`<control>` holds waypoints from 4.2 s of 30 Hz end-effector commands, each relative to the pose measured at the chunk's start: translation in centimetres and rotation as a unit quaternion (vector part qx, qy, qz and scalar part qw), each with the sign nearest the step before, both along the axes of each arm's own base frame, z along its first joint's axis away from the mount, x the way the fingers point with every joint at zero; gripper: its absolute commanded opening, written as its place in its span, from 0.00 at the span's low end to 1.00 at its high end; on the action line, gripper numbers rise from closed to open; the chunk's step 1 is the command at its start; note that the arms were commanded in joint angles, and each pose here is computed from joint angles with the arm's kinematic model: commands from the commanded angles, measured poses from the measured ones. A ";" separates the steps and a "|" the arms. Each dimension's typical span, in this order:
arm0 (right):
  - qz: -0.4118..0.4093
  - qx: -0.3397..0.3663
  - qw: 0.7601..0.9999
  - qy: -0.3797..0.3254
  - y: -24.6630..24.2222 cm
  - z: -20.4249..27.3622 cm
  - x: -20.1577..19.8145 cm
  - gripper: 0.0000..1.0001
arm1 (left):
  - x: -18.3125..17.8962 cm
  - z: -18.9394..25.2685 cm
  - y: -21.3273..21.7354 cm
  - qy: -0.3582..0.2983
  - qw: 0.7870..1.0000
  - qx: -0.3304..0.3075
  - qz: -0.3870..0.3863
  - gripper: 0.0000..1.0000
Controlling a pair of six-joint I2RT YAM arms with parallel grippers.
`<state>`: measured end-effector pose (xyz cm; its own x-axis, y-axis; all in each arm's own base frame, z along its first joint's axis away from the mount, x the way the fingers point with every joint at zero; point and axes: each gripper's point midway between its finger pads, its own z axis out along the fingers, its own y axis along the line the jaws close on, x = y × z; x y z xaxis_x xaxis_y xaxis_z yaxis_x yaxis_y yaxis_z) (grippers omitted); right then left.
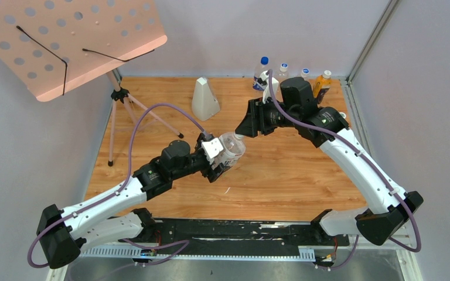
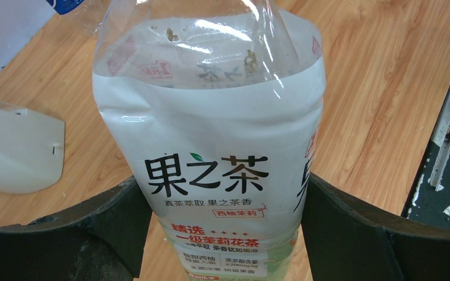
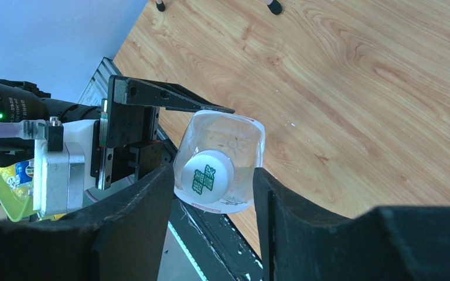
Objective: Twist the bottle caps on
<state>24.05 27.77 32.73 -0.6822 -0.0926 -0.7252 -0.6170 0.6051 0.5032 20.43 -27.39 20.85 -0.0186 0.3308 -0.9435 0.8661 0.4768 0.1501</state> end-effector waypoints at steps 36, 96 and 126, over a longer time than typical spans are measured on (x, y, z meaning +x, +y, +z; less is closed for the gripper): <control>0.085 0.052 0.990 -0.095 0.5 3.3 -2.1 0.19 | -1.8 4.9 -1.5 0.016 0.988 -0.129 -0.080 0.05; 0.310 0.202 0.917 -0.151 1.8 6.8 -8.1 0.17 | -5.5 10.4 -5.0 -0.047 0.932 -0.275 -0.231 0.01; 0.038 0.082 0.992 -0.083 2.2 0.6 -1.8 0.14 | 0.1 12.4 -3.1 -0.190 0.950 -0.246 0.017 0.01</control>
